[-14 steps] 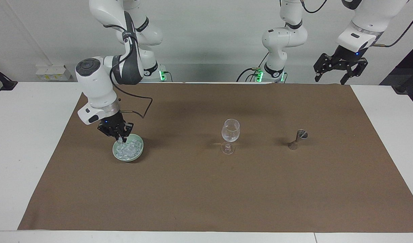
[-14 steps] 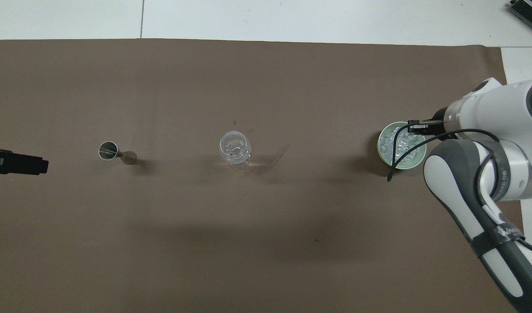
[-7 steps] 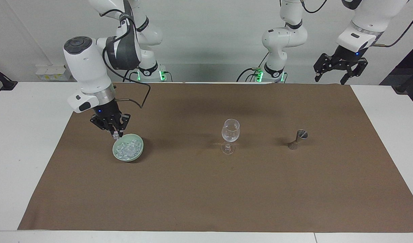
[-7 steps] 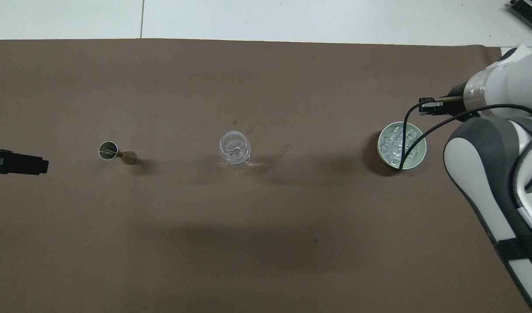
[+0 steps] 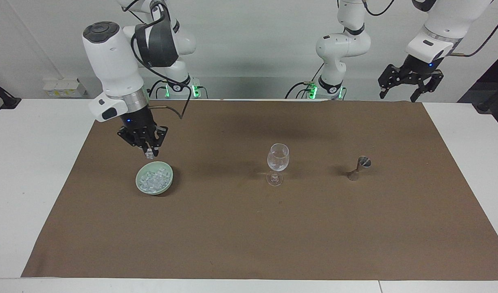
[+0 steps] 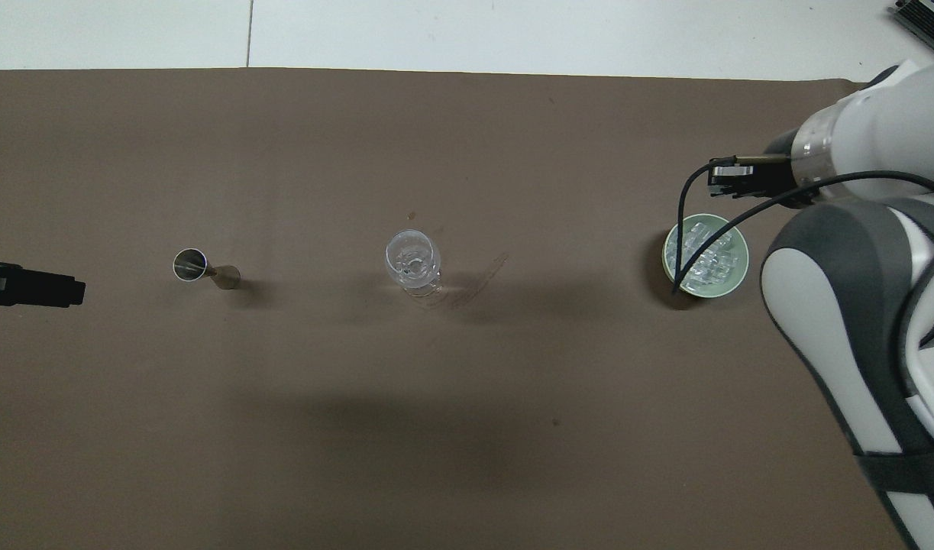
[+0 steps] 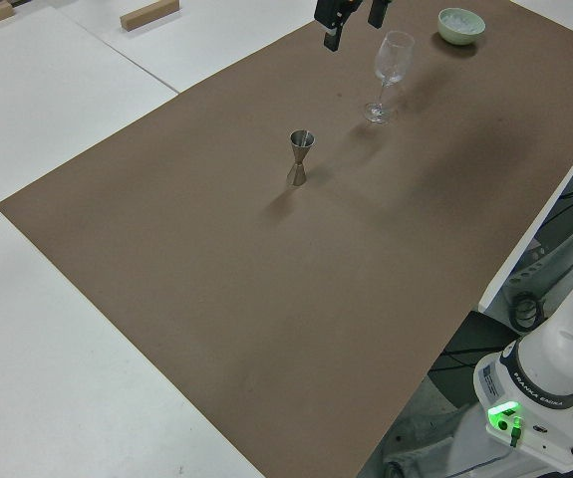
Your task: Pour wine and add ice with both arms
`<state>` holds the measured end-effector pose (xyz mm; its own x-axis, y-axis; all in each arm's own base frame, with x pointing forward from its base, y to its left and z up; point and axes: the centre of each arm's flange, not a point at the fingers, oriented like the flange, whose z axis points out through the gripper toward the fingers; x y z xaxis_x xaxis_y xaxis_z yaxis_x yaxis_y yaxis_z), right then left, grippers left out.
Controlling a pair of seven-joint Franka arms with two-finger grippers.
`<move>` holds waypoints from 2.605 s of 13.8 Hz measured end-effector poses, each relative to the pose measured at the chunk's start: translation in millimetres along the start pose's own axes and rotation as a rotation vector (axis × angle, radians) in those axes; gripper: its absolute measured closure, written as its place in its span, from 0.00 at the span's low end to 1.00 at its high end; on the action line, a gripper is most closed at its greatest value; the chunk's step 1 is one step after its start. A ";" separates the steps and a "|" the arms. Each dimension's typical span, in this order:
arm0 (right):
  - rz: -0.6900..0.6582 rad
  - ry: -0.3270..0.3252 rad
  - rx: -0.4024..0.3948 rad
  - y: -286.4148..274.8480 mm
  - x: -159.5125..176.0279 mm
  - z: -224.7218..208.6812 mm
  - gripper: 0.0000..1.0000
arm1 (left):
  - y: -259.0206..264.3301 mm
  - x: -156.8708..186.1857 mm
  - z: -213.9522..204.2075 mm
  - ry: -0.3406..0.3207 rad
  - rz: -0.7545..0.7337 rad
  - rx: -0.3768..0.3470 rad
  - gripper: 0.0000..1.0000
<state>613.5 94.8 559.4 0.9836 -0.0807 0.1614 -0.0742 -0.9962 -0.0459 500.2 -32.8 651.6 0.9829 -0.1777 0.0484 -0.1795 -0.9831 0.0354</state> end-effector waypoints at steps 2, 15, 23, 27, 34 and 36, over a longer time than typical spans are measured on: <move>0.016 -0.011 0.021 -41.5 -8.6 -7.7 0.78 | 0.0 0.0 0.0 0.000 0.000 0.000 0.00; 0.147 -0.042 0.224 -246.6 -59.3 -9.4 0.78 | 0.0 0.0 0.0 0.000 0.000 0.000 0.00; 0.152 -0.094 0.278 -307.7 -85.3 32.4 0.78 | 0.0 0.0 0.0 0.000 0.000 0.000 0.00; 0.164 -0.109 0.265 -306.1 -80.1 55.5 0.78 | 0.0 0.0 0.0 0.000 0.000 0.000 0.00; 0.170 -0.096 0.269 -308.3 -74.8 80.8 0.78 | 0.0 0.0 0.0 0.000 0.000 0.000 0.00; 0.170 -0.096 0.269 -308.4 -74.8 80.8 0.78 | 0.0 0.0 0.0 0.000 0.000 0.000 0.00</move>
<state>576.0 410.7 481.9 0.9728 -0.2286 0.0360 -0.2050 -0.9232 -0.3250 500.2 -32.8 651.6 0.9829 -0.1777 0.0484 -0.1795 -0.9831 0.0354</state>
